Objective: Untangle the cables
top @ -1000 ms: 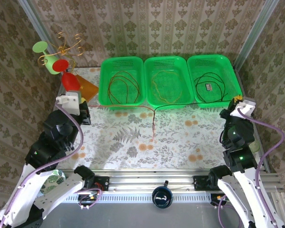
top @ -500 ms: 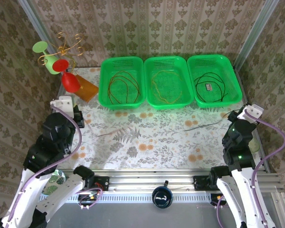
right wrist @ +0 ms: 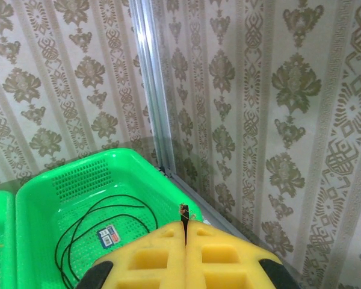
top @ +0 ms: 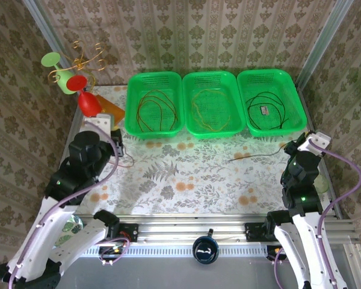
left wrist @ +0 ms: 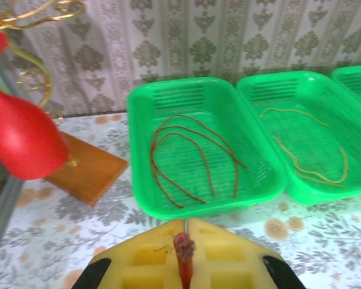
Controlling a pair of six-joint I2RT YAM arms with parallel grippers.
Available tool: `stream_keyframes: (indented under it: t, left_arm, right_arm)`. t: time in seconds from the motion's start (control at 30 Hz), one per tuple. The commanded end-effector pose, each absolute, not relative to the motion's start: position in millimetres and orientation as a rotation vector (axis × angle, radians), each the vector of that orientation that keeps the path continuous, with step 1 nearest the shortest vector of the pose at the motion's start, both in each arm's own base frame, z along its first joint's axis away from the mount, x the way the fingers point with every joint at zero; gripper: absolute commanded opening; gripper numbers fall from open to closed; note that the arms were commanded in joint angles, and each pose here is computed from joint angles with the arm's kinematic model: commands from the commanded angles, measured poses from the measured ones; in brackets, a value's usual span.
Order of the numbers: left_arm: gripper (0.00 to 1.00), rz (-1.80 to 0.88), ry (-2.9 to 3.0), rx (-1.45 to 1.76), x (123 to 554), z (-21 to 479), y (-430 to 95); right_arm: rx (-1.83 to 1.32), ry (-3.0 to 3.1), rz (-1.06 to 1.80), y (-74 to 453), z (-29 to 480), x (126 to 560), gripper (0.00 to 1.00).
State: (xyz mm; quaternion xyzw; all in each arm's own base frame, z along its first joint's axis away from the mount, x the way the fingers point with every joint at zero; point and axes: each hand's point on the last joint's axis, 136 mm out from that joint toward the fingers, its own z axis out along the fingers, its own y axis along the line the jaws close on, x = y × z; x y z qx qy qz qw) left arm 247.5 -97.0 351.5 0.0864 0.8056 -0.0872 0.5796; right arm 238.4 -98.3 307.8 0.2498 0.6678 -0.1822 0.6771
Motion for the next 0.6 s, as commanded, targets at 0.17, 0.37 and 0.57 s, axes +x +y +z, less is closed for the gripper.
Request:
stream_keyframes:
  t: [0.17, 0.37, 0.57]
  left_arm:
    - [0.00, -0.449, 1.636, 0.248, 257.5, 447.7, -137.2]
    - [0.00, -0.471, 1.548, 0.329, 279.8, 495.7, -164.0]
    - [0.00, -0.450, 1.438, 0.372, 307.7, 548.0, -185.6]
  right_arm:
    - [0.524, 1.475, -0.284, -84.4, 326.3, 238.6, 0.00]
    - [0.527, 1.481, -0.205, -76.9, 324.0, 241.5, 0.00]
    - [0.522, 1.470, -0.200, -76.3, 331.0, 238.6, 0.00]
